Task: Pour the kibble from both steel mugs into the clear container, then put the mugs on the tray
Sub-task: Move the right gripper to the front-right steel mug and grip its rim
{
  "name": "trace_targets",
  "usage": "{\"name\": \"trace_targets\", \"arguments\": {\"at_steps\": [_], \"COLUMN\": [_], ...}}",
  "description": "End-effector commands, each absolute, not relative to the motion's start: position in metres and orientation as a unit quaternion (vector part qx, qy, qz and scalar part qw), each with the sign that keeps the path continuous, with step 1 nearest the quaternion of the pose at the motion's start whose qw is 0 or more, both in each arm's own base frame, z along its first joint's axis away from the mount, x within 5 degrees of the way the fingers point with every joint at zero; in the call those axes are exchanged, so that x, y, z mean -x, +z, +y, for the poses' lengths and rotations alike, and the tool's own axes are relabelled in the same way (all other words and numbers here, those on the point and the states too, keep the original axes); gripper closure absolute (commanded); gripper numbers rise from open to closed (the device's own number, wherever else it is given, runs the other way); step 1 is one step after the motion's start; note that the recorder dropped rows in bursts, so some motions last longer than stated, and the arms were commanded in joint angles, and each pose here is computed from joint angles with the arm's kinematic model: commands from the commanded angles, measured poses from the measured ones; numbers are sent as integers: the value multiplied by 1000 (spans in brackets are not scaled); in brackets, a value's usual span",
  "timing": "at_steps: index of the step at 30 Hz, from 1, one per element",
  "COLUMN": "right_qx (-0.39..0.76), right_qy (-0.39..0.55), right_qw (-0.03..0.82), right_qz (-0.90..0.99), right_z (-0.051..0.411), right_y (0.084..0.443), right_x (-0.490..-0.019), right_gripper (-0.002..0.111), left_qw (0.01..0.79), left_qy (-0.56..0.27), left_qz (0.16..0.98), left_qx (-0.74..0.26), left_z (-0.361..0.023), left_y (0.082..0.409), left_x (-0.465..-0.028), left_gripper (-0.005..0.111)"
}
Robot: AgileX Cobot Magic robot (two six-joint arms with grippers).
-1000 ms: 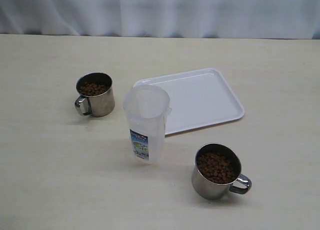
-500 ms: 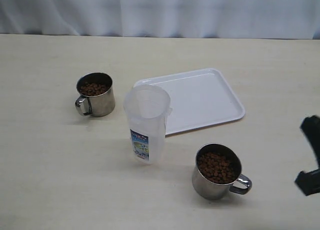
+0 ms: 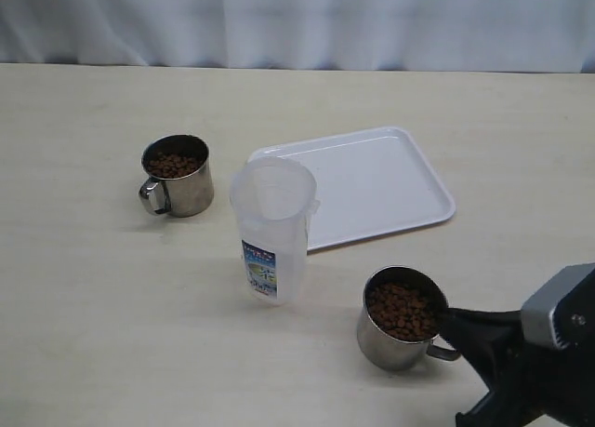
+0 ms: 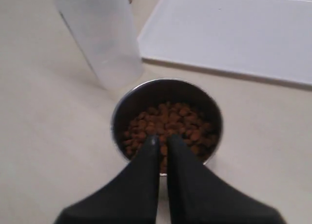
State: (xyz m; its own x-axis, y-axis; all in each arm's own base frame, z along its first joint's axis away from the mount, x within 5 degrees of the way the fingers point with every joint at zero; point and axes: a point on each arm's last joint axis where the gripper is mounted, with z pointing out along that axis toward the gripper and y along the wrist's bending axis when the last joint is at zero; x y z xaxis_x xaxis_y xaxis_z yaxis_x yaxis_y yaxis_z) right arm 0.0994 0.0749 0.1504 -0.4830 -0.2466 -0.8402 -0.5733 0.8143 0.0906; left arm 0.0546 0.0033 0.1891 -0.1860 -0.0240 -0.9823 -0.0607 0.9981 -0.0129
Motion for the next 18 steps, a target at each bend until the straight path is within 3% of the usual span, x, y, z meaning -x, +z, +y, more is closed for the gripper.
{"name": "trace_targets", "arguments": {"at_steps": [1,14,18], "right_qx": [243,212,193], "right_qy": [217,205,185], "right_qw": [407,350,355], "right_qz": [853,889,896], "right_z": [85,88,85], "right_y": [143,125,122], "right_x": [-93,-96,-101], "right_gripper": [104,103,90], "left_qw": [637,637,637], "left_qy": [11,11,11], "left_qz": [770,770,770], "left_qx": [26,26,26], "left_z": [3,3,3], "left_y": [188,188,188], "left_x": [-55,-55,-55], "left_gripper": [107,107,107]}}
